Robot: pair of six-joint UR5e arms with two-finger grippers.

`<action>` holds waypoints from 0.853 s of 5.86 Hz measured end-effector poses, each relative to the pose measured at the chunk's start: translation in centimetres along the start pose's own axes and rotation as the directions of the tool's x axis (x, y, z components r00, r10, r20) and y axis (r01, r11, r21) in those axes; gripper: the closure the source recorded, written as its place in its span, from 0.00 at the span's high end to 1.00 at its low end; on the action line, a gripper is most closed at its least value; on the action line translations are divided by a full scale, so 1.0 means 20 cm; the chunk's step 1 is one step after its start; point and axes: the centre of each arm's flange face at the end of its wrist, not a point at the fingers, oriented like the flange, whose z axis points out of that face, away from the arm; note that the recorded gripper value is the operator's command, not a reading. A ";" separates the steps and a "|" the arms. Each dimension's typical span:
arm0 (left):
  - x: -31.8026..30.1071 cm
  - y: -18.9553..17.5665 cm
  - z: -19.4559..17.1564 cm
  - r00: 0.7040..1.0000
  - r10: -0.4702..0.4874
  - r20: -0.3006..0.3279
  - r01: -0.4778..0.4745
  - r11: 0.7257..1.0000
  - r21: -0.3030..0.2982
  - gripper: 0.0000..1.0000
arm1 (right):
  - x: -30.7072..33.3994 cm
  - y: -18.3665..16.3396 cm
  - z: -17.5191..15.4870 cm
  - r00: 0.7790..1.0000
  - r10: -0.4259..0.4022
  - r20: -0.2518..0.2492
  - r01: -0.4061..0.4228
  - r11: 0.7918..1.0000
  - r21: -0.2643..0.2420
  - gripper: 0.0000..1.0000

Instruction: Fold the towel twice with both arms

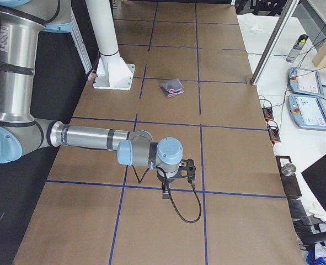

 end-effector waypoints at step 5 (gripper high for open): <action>-0.01 0.01 0.01 1.000 -0.001 0.003 0.001 1.000 -0.005 1.00 | 0.00 0.00 0.00 1.000 0.002 0.001 -0.002 1.000 0.000 1.00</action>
